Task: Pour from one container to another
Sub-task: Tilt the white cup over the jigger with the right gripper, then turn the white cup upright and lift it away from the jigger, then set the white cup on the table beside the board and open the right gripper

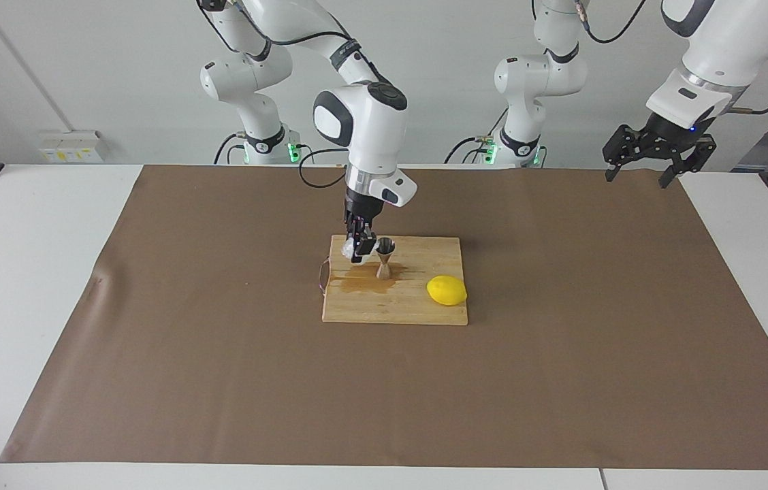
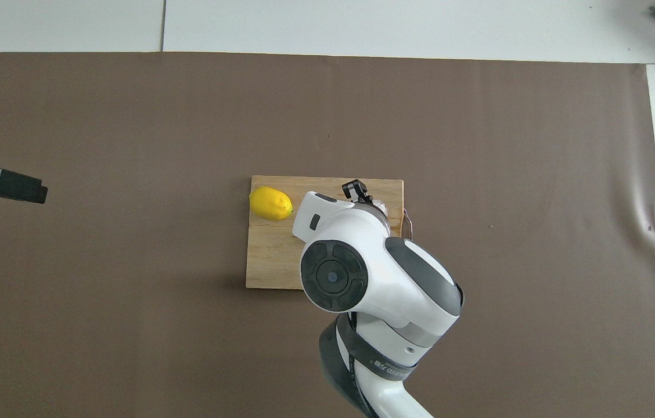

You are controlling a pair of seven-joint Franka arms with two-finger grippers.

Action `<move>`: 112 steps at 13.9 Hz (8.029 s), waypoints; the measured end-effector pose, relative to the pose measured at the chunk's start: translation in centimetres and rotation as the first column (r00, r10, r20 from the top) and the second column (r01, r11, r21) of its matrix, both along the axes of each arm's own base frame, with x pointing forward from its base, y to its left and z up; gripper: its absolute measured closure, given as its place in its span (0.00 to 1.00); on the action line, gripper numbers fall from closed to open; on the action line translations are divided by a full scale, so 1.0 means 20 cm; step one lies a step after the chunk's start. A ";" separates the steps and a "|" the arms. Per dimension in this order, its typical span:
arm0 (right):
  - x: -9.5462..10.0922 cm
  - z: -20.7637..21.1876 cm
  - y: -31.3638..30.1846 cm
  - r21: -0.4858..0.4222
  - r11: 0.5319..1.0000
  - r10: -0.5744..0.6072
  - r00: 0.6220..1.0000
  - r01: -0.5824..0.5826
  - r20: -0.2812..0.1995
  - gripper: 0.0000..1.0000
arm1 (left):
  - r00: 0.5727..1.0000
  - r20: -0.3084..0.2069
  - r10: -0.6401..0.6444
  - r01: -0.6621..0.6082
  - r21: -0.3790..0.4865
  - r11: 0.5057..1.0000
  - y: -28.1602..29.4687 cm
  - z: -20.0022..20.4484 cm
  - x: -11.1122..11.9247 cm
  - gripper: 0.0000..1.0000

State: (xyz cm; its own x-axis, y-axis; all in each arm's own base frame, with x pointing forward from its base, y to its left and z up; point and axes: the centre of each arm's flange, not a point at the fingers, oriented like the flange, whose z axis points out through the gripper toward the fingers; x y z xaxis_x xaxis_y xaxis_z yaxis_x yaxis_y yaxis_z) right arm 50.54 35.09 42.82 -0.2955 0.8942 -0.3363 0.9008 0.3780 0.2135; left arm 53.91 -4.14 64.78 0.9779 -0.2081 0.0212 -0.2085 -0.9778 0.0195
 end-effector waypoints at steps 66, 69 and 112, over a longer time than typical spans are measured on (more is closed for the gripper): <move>0.09 -0.07 -0.54 0.117 0.955 -0.246 0.947 0.273 -0.205 0.51 | 1.000 0.008 -0.002 0.002 -0.001 1.000 -0.01 -0.01 0.01 0.00; 0.15 -0.15 -0.78 0.173 0.935 -0.248 0.921 0.309 -0.301 0.51 | 1.000 0.009 -0.002 0.002 -0.001 1.000 -0.01 -0.01 0.01 0.00; 0.06 -0.68 -2.08 0.524 0.825 -0.008 0.932 0.211 -0.363 0.00 | 1.000 0.009 -0.004 0.004 -0.001 1.000 -0.01 -0.01 0.02 0.00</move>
